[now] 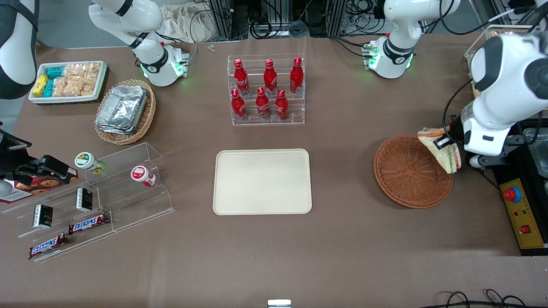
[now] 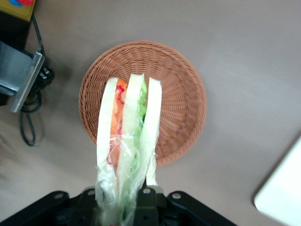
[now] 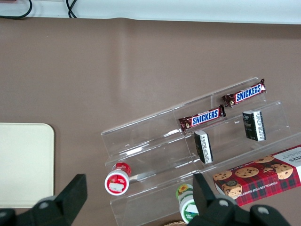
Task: Place sandwich from basket to tray
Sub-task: 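Lift the sandwich up out of the basket with the left gripper, then carry the sandwich over to the cream tray with the left gripper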
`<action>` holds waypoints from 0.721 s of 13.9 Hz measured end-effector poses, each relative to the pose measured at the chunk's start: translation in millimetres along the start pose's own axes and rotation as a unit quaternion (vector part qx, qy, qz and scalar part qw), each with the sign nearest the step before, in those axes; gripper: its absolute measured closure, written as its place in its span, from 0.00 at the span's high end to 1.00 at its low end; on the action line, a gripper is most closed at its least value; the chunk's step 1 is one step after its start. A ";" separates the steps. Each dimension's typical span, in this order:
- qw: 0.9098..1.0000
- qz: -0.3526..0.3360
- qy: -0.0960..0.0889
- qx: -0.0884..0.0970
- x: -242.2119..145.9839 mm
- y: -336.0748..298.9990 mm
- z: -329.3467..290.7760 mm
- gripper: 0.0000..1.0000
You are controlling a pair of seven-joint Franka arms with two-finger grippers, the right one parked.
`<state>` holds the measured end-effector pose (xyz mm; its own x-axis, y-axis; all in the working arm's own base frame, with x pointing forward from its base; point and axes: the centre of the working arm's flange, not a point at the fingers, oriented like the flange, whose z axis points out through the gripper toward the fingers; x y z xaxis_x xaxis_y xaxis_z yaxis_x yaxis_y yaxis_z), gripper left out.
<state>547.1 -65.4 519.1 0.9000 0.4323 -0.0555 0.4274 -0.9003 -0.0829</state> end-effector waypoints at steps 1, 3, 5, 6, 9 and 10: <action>1.000 0.018 0.004 -0.002 -9.2 15.3 -25.8 0.19; 0.998 0.059 0.017 -0.012 -31.7 53.5 -57.6 0.19; 0.994 0.107 0.016 -0.017 -57.8 97.8 -59.4 0.19; 0.991 0.132 0.008 -0.018 -71.7 121.1 -52.6 0.19; 0.980 0.196 -0.017 -0.031 -103.2 182.5 -20.3 0.19; 0.976 0.211 -0.016 -0.044 -108.7 200.2 -10.2 0.19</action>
<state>535.7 -293.2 518.7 0.9949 0.0230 -0.0982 0.0270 -0.9988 0.0397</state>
